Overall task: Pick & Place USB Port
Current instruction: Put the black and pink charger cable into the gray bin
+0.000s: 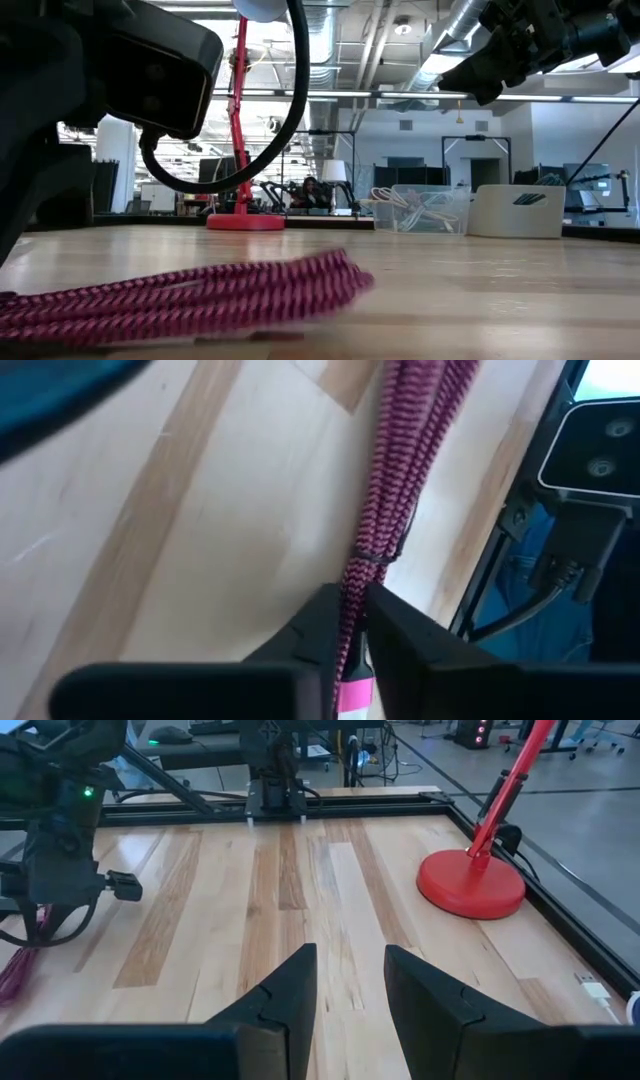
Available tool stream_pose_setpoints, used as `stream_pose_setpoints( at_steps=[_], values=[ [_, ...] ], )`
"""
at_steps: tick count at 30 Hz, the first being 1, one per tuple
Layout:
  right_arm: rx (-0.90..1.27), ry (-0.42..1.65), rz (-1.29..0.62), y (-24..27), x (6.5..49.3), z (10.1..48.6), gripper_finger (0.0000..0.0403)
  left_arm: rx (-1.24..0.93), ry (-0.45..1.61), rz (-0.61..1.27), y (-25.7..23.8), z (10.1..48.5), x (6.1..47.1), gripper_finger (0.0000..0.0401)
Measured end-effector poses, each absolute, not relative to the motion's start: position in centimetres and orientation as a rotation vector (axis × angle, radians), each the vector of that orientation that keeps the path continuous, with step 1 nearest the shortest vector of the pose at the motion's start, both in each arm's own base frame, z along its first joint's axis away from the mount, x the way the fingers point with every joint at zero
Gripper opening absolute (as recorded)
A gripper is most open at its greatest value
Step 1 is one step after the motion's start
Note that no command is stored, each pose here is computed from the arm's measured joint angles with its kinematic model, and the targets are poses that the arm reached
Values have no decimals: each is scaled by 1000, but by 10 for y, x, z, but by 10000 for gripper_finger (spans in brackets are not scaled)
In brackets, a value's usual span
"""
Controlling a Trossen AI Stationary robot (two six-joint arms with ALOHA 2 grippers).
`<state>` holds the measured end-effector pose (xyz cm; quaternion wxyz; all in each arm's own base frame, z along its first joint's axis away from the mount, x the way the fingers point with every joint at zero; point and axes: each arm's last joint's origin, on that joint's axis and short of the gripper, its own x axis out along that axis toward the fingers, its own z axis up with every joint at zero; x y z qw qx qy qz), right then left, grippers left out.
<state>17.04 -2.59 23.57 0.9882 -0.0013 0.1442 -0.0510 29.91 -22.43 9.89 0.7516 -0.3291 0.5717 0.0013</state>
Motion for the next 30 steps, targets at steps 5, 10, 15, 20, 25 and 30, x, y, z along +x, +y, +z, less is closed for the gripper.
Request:
stream_pose_setpoints(
  at_steps=[5,10,15,20,25,30],
  values=[
    [-3,290,-102,-26,170,236,112,-696,1215,-29,-225,99,301,12],
    [-3,290,-102,-26,170,236,112,-673,1167,-40,-221,102,306,8],
    [-3,290,-102,-26,170,236,112,-533,1058,-11,-192,124,317,5],
    [-3,292,-102,-26,170,236,112,-390,967,33,-144,164,327,4],
    [2,342,-101,-25,167,232,112,-285,910,48,-95,192,332,4],
    [2,354,-95,-24,161,232,112,-167,839,85,-60,209,335,4]
  ],
)
